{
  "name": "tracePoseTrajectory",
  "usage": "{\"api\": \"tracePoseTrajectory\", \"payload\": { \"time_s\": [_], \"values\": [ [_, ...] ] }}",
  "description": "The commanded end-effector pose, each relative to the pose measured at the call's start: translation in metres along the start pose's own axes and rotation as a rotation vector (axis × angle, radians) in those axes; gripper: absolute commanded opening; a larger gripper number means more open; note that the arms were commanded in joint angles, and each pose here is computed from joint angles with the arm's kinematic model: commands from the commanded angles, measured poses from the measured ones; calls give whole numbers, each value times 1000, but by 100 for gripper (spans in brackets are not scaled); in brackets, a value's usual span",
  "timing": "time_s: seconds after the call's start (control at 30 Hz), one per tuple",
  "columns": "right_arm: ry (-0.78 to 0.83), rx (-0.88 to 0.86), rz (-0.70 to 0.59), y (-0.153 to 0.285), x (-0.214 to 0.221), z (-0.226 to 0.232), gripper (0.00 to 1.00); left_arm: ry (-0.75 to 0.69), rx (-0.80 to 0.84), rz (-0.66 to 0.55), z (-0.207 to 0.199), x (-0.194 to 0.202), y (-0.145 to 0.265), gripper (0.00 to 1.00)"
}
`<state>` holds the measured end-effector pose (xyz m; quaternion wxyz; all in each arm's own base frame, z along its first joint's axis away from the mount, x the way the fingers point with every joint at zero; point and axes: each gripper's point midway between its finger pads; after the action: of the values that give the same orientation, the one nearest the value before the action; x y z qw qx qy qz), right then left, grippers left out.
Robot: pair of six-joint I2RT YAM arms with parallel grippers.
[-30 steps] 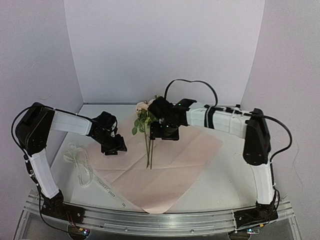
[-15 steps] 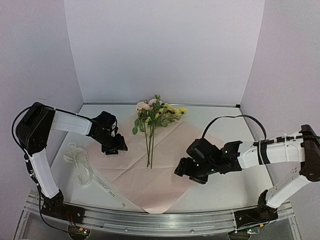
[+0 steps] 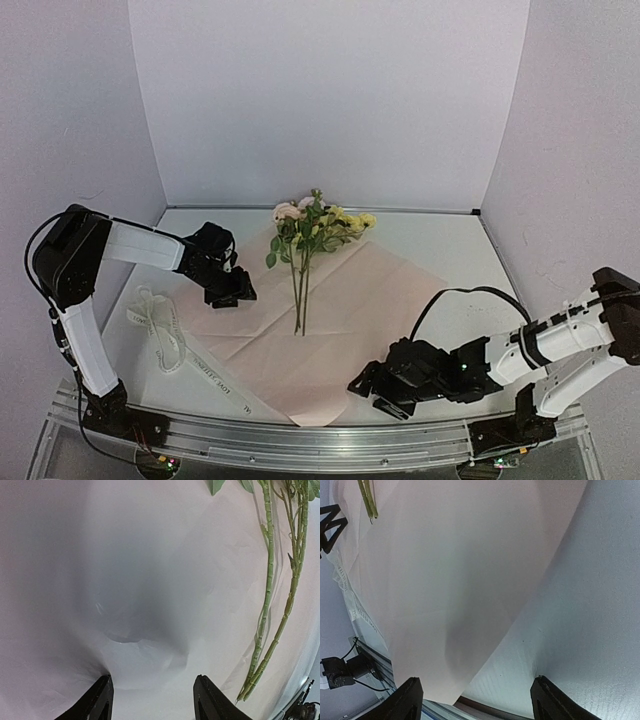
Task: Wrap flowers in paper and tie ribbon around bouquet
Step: Pick up the bottom corner of the flattened wrapping paper from the center of the board, then fold the bottom corner of the flattened wrapping paper at the center of the board.
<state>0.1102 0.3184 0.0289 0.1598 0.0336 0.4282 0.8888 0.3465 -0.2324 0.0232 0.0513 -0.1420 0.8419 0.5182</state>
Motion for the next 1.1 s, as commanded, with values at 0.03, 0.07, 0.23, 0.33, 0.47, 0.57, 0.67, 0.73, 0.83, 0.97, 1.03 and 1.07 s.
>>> {"api": "tracePoseTrajectory", "payload": {
  "time_s": [0.03, 0.07, 0.23, 0.33, 0.47, 0.57, 0.67, 0.73, 0.83, 0.97, 1.03, 1.07],
  "values": [
    [-92, -144, 33, -12, 16, 31, 74, -4, -50, -5, 13, 0, -7, 57],
    [-111, -164, 40, -15, 17, 33, 72, -5, -50, -7, 13, 0, -6, 57],
    [-180, -261, 52, -24, 17, 44, 46, -4, -53, -15, 14, 1, -4, 57],
    [-186, -303, 58, -24, 18, 60, 33, -8, -48, -19, 12, -1, 0, 57],
    [-186, -351, 59, -18, 17, 82, 17, -18, -42, -34, 7, -5, 6, 57],
    [-190, -379, 56, -14, 15, 94, 4, -28, -28, -48, 1, -11, 12, 58],
    [-198, -409, 56, -11, 11, 108, 0, -40, -4, -64, -10, -17, 23, 58],
    [-196, -433, 51, -8, 5, 119, 0, -51, 16, -85, -20, -25, 33, 59],
    [-203, -456, 32, -7, -14, 132, 0, -73, 36, -121, -34, -36, 53, 60],
    [-210, -487, 3, -9, -44, 150, 0, -99, 62, -175, -52, -49, 84, 62],
    [-218, -488, -8, -16, -62, 155, 0, -107, 75, -200, -58, -53, 98, 62],
    [-223, -493, -12, -19, -71, 160, 0, -110, 80, -211, -61, -55, 104, 62]
  ]
}}
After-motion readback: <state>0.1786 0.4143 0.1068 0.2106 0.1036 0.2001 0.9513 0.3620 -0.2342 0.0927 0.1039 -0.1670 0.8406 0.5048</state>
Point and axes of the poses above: each gripper's point midway between its finger pads, its own y axis back along the fingers, its own z axis along the line the jaws close on, x = y × z, and after that the axes turned 2 degrees about y, right-handed
